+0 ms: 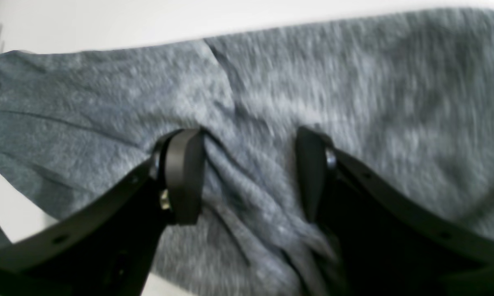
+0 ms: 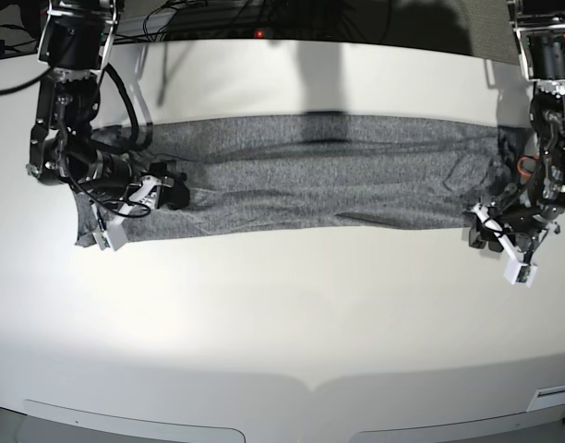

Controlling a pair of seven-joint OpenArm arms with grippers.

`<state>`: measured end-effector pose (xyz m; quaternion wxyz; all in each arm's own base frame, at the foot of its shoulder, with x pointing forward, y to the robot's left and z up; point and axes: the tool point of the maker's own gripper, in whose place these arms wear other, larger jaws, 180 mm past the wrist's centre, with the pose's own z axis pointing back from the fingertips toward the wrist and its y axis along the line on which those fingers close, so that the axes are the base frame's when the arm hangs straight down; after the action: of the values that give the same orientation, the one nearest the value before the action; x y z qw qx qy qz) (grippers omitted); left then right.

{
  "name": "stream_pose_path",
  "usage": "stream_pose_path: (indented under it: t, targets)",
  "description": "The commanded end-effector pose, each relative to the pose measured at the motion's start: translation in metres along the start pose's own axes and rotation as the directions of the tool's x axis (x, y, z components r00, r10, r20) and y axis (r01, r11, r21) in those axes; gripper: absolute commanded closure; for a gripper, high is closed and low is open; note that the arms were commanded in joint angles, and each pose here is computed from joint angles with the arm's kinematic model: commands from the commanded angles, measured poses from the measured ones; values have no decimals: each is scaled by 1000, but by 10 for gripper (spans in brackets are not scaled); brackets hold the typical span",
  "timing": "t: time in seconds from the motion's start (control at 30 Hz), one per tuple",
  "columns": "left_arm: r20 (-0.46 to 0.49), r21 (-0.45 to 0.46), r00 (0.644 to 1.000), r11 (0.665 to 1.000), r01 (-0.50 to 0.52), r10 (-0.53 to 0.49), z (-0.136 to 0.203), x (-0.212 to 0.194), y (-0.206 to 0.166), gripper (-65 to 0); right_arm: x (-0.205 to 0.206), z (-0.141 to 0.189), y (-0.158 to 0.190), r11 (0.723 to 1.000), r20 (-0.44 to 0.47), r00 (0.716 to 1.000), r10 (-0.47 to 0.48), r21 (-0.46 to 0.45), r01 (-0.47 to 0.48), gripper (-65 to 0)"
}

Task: Fold the T-shirt properly
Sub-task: 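Open the right gripper and reposition it at the strip's end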

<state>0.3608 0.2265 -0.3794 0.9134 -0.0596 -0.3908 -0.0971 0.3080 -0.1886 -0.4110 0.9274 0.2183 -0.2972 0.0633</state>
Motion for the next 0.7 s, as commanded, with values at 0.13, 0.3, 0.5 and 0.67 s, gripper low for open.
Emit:
stream_pose_path:
  t: [0.13,0.3,0.5,0.67]
  targets:
    - [84,14,996,999,39,-40,11,31,4,-247,52,26,14,991,119,984,135,-27,-133,-356]
    - [84,15,996,999,39,-40,11,31,5,-456,74,48,22,978,170,963,208,-69,-199,-356]
    - [-14,20,999,999,44,-44,10,14,6,-451,91,81,29,973,223,947,231,-82,-218,-356]
    - [-113,24,993,999,46,-43,15,-3,14,-451,105,116,34,973,300,926,228,-83,-213,-356]
